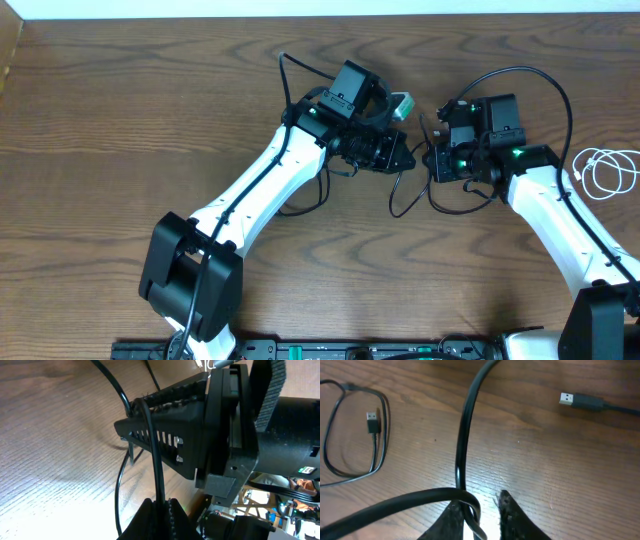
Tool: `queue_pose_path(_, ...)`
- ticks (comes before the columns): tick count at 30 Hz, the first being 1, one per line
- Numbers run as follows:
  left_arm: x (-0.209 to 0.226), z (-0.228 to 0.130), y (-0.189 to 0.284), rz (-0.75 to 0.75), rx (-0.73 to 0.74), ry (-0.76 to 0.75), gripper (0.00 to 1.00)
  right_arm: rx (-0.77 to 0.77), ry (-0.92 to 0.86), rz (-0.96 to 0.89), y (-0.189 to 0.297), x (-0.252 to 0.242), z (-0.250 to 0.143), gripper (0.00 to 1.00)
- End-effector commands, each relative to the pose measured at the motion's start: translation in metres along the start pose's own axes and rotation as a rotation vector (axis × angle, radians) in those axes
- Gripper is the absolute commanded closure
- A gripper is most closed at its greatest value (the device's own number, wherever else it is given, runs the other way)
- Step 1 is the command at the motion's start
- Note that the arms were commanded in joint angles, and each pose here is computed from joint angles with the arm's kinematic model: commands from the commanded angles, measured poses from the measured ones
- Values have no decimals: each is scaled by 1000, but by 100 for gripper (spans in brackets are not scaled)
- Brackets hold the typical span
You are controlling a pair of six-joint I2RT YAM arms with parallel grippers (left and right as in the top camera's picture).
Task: Untangle cables
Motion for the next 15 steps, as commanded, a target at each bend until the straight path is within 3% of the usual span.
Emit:
queue_pose_path(1, -2, 1, 0, -24, 6, -20, 93, 3, 14, -15, -1, 1, -1, 87)
queue_pose_path(4, -2, 1, 0, -23, 6, -20, 92, 3, 13, -15, -1, 1, -1, 99)
queue_pose_path(9, -1, 2, 0, -11, 0, -21, 92, 9, 12, -15, -1, 1, -2, 99)
queue_pose_path(15, 24, 9, 4, 287, -120, -2, 92, 112, -17, -52, 0, -2, -18, 99)
Point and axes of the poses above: each gripper's point midway between its finger pads, its own y axis back along the fingers, its own x axis along the line the jaws close on, z = x × y, the point moved 9 cm from there along y, back along the fingers, and after that the axes turned 7 degrees about y, right-handed, at the moved point
